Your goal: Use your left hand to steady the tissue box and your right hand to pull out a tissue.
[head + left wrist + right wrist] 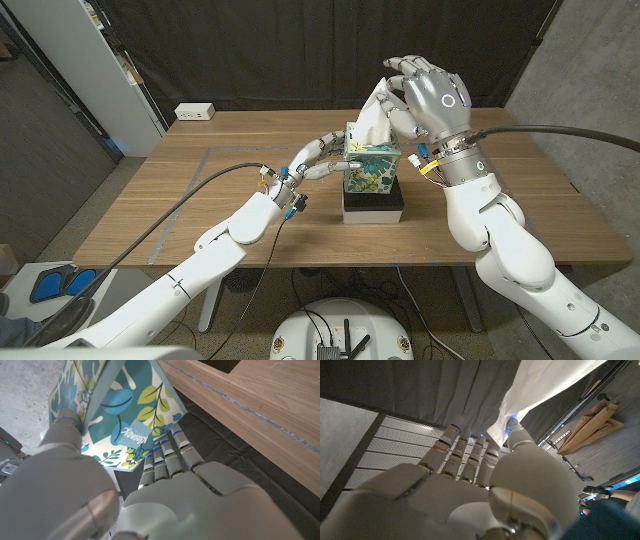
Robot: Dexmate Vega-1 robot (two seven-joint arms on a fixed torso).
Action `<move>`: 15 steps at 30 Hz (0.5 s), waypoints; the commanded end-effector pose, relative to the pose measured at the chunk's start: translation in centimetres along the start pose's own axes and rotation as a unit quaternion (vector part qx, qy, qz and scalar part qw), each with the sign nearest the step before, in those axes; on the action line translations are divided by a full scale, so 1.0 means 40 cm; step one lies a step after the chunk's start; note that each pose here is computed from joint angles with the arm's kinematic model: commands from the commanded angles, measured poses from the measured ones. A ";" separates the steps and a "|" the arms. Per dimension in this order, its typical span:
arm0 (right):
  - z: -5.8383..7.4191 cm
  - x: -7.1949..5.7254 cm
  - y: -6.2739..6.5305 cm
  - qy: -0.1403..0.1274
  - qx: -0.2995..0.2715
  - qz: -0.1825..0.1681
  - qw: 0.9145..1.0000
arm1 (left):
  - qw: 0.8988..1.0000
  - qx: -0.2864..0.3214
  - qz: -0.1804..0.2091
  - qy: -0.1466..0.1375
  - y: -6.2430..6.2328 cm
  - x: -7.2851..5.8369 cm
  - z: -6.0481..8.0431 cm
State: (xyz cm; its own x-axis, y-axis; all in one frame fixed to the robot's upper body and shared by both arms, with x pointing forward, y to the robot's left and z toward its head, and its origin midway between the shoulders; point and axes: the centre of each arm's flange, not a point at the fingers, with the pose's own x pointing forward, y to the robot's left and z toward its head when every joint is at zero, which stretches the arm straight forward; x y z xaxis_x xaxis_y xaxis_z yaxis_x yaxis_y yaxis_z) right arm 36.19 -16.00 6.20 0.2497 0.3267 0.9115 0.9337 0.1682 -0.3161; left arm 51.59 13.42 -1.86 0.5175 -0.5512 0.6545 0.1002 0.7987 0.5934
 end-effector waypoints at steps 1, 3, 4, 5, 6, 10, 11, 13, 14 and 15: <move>0.006 -0.013 -0.005 0.018 -0.016 -0.061 0.998 | 1.000 -0.001 -0.002 0.001 0.002 -0.007 -0.001; 0.012 -0.017 -0.005 0.023 -0.040 -0.083 0.995 | 1.000 -0.003 -0.002 0.000 0.005 -0.009 -0.001; 0.014 -0.017 -0.006 0.025 -0.047 -0.085 0.995 | 1.000 -0.002 0.000 0.001 0.006 -0.010 0.000; 0.013 -0.016 -0.005 0.026 -0.038 -0.090 0.995 | 1.000 -0.005 0.001 0.001 0.006 -0.012 -0.001; 0.012 -0.015 -0.006 0.029 -0.028 -0.088 0.995 | 1.000 -0.007 -0.001 0.002 0.008 -0.015 0.000; 0.017 -0.010 -0.009 0.027 -0.030 -0.092 0.995 | 1.000 -0.003 0.000 0.002 0.014 -0.021 0.001; 0.018 -0.009 -0.009 0.026 -0.028 -0.090 0.995 | 1.000 -0.005 0.000 0.004 0.015 -0.022 0.000; 0.022 -0.007 -0.009 0.024 -0.029 -0.096 0.995 | 1.000 -0.004 -0.001 0.003 0.017 -0.023 0.000; 0.025 -0.006 -0.011 0.024 -0.035 -0.101 0.994 | 1.000 -0.005 -0.001 0.003 0.018 -0.025 0.000; 0.027 -0.002 -0.013 0.024 -0.037 -0.101 0.994 | 1.000 -0.006 -0.001 0.002 0.019 -0.027 0.001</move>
State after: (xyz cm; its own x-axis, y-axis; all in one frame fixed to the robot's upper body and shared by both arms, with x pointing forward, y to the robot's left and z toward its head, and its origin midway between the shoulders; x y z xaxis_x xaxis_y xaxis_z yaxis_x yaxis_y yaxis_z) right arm 35.70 -15.81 5.84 0.1220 0.2627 0.9571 0.9724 0.1619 -0.1683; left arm 51.37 14.04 -2.04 0.5208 -0.5502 0.6527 0.1046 0.8000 0.5908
